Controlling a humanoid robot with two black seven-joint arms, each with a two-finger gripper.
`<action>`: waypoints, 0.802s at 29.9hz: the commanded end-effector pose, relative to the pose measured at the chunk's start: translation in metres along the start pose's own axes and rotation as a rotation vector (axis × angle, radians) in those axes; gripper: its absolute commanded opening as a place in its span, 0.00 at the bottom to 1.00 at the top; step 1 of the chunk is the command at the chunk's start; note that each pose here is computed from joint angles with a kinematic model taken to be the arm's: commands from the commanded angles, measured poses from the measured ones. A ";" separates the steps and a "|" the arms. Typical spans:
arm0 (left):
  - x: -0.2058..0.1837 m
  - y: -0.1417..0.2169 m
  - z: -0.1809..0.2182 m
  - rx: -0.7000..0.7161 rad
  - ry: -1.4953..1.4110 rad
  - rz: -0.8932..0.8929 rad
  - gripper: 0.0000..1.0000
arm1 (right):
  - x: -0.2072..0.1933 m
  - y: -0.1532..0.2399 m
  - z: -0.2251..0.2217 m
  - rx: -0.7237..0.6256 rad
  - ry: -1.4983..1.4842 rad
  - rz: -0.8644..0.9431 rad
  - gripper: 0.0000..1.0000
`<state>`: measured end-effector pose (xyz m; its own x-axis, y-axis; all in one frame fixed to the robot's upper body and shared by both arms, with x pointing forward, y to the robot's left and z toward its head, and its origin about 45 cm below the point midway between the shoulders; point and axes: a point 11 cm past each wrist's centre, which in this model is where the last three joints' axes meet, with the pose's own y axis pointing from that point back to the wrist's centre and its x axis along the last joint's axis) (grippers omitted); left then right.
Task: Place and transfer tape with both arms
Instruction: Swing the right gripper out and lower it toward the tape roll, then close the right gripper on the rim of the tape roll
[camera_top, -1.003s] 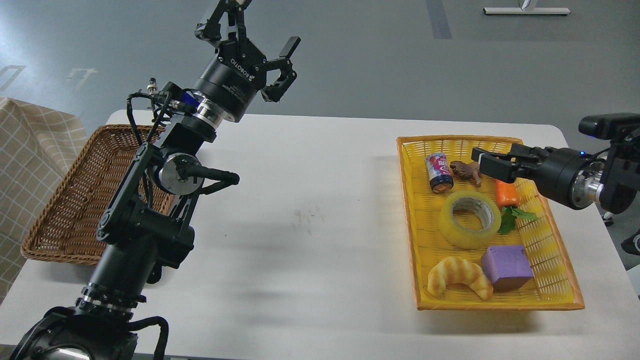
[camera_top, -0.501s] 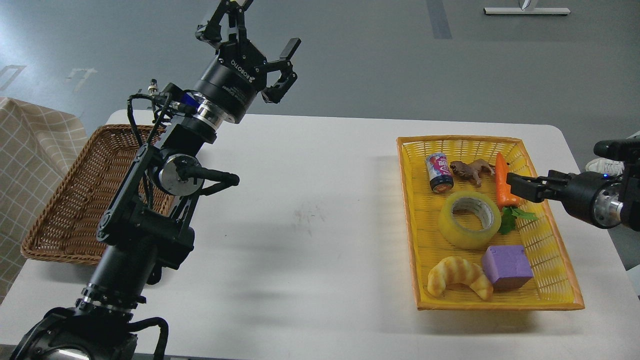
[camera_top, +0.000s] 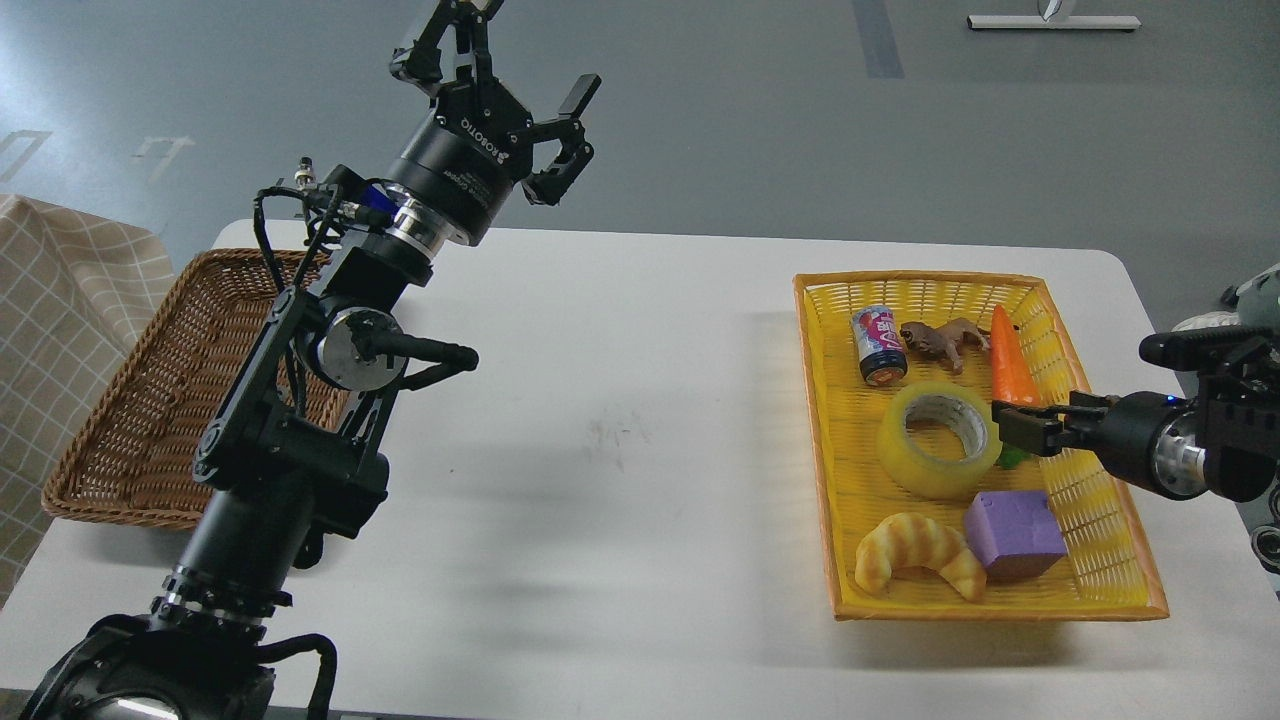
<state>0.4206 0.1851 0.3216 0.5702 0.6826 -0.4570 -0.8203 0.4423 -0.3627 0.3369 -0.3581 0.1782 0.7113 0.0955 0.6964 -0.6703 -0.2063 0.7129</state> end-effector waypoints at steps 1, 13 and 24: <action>0.000 0.000 0.000 -0.001 0.001 0.001 0.98 | -0.009 -0.009 0.000 -0.005 -0.019 -0.017 0.88; 0.000 0.001 -0.002 0.005 0.002 0.001 0.98 | 0.004 -0.018 -0.026 0.055 -0.015 0.007 0.88; 0.001 0.001 -0.002 0.009 0.002 0.003 0.98 | -0.010 -0.021 -0.023 0.042 0.000 -0.028 0.82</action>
<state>0.4205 0.1848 0.3198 0.5689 0.6821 -0.4595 -0.8215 0.4449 -0.3566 0.3400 -0.3317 0.1612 0.7273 0.0919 0.6801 -0.6446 -0.2485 0.7230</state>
